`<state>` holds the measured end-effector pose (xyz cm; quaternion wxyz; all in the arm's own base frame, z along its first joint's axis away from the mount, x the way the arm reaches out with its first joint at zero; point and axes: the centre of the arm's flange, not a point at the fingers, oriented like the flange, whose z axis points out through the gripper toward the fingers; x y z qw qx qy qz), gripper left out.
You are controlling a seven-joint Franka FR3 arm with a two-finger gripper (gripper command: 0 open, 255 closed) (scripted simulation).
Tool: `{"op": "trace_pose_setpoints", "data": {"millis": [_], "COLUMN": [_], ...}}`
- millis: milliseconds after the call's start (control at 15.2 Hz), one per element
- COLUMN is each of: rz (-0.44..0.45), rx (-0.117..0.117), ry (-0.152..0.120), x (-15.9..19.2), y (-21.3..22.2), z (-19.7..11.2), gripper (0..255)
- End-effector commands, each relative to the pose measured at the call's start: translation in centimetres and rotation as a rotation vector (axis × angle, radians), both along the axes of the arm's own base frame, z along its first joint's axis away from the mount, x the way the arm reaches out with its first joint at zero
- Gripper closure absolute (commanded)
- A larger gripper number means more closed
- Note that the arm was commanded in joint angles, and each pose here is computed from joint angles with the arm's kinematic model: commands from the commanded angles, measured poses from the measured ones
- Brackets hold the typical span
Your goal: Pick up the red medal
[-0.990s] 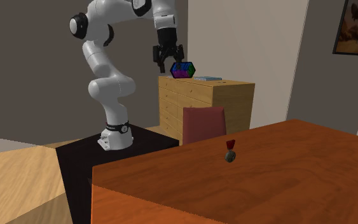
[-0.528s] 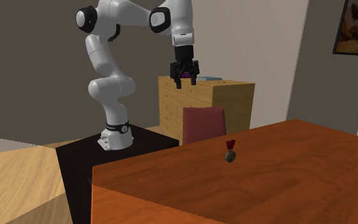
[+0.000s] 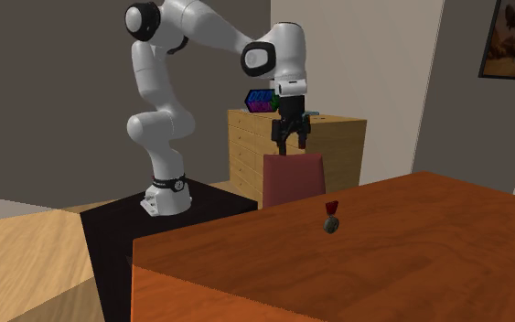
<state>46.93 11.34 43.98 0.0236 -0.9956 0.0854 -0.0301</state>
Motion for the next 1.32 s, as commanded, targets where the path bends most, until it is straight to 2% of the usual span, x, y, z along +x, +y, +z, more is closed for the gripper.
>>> {"op": "trace_pose_setpoints", "data": {"millis": [0, 792, 1254], "rz": [-0.006, -0.038, -0.039], "rx": [-0.007, -0.052, -0.052], "ry": [-0.003, -0.012, -0.012], "x": [1.7, 12.2, 12.2], "y": [0.4, 4.6, 4.6], "z": [-1.8, -12.9, -16.2], "gripper": [0, 0, 0]}}
